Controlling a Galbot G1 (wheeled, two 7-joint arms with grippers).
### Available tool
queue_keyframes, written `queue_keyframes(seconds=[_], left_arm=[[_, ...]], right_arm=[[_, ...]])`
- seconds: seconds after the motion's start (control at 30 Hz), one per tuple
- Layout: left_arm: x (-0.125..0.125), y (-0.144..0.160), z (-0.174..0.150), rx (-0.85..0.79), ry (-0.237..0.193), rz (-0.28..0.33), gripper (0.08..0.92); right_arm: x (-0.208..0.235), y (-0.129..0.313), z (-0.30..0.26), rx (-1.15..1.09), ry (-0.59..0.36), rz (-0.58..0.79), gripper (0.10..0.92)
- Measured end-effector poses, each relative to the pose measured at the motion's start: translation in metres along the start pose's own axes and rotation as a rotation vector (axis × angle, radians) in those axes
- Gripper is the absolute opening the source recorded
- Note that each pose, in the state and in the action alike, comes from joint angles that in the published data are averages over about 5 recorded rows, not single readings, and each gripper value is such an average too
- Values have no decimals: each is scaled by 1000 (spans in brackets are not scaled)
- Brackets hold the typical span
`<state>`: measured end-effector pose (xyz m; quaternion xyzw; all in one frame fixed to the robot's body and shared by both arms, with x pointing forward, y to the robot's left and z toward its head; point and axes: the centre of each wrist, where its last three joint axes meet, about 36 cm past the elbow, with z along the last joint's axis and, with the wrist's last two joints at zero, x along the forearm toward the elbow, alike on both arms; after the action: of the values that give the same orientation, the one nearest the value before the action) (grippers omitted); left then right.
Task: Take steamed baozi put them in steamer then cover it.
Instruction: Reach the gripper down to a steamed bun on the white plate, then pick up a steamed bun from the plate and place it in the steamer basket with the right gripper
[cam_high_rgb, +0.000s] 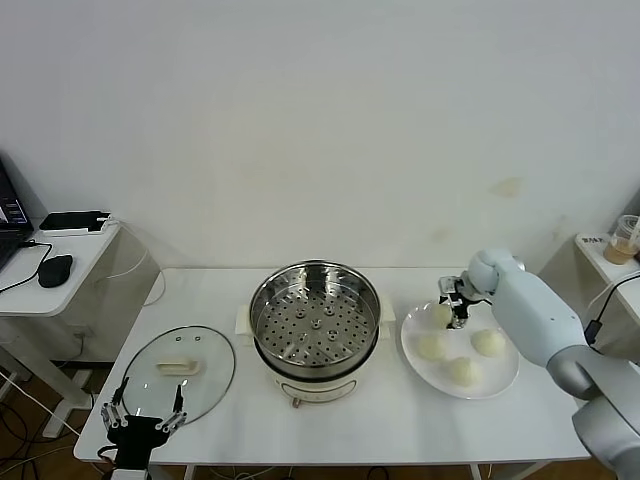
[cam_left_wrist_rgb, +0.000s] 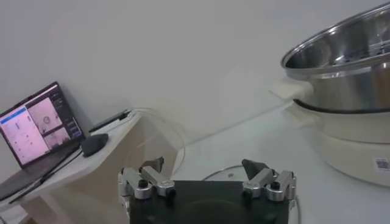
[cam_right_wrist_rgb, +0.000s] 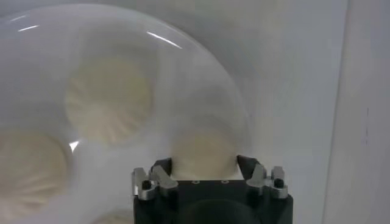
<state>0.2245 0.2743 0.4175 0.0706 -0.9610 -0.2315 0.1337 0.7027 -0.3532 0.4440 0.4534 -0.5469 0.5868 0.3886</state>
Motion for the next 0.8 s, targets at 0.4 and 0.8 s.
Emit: queue_keyframes(seconds=[0.4, 0.8], left_arm=[[-3, -1, -1, 0, -6, 4, 823], [-10, -4, 2, 9, 2, 27, 823]], right_arm=[[40, -3, 10, 17, 1, 14, 612], [128, -25, -11, 87, -98, 116, 619]])
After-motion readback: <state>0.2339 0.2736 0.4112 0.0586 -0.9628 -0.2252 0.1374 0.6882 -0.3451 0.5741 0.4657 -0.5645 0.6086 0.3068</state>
